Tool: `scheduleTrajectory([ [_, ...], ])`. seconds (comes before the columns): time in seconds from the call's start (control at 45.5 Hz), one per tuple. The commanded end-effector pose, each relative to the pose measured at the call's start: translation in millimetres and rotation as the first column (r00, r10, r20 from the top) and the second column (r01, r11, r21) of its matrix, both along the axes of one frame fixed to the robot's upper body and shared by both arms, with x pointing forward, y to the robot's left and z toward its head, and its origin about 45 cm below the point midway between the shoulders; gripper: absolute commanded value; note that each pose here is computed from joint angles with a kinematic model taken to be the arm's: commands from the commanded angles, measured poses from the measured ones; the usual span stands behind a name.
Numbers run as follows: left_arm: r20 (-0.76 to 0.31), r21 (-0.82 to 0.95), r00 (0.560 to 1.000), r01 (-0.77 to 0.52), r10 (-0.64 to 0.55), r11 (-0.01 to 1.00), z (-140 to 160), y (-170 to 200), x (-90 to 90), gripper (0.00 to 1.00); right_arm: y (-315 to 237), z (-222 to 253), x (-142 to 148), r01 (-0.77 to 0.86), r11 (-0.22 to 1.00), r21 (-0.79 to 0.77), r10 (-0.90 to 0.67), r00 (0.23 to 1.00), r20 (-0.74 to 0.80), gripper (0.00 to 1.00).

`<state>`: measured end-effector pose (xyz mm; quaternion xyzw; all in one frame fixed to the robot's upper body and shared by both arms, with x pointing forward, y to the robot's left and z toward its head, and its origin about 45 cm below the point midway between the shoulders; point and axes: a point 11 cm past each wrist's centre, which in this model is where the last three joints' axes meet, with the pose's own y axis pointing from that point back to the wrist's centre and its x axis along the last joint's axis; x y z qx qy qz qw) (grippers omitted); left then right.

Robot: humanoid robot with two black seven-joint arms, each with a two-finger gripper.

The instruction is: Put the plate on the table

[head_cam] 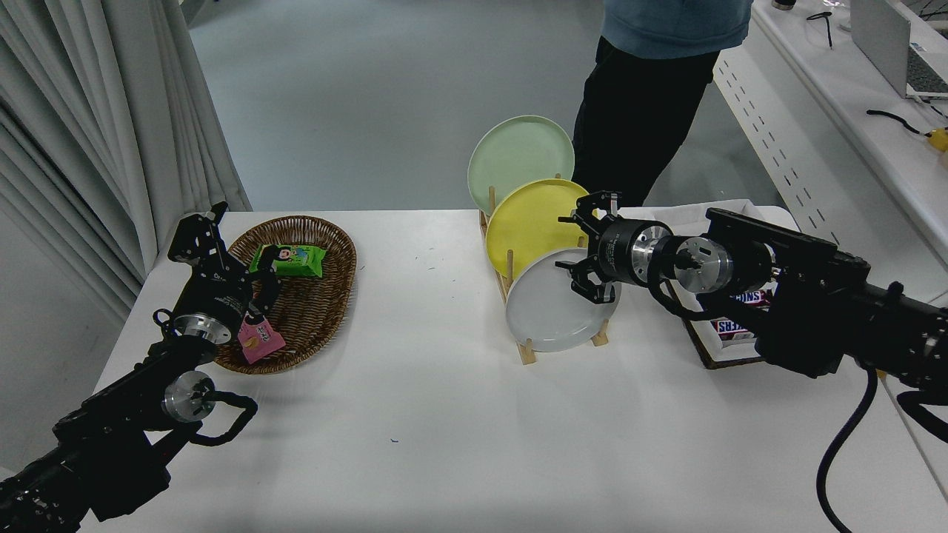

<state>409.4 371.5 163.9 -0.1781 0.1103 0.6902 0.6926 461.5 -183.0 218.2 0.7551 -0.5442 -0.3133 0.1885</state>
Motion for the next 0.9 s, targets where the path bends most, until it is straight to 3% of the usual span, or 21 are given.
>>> scheduleTrajectory([
  [0.0, 0.000, 0.000, 1.000, 0.000, 0.000, 1.000, 0, 0, -0.1, 1.00, -3, -1, -2, -0.004, 1.000, -0.004, 0.004, 0.999, -0.033, 0.50],
  [0.11, 0.001, 0.000, 1.000, 0.000, 0.000, 1.000, 0, 0, 0.3, 1.00, -3, 1, -2, -0.001, 1.000, 0.002, 0.001, 0.999, -0.039, 0.49],
  [0.22, 0.000, 0.000, 1.000, 0.000, 0.000, 1.000, 0, 0, -0.1, 1.00, -5, 2, -1, 0.001, 1.000, 0.005, -0.001, 0.999, -0.048, 0.42],
  [0.527, 0.000, 0.000, 1.000, 0.000, 0.000, 1.000, 0, 0, -0.1, 1.00, -7, 9, 1, 0.007, 1.000, 0.023, -0.006, 0.999, -0.046, 0.41],
  [0.659, -0.001, 0.000, 1.000, -0.001, 0.001, 1.000, 0, 0, -0.1, 1.00, -8, 7, -2, -0.003, 1.000, 0.013, 0.004, 0.997, -0.072, 0.28],
  [0.879, 0.001, 0.000, 1.000, 0.000, 0.000, 1.000, 0, 0, 0.3, 1.00, -8, 6, -2, -0.005, 1.000, 0.009, 0.006, 0.997, -0.072, 0.28],
])
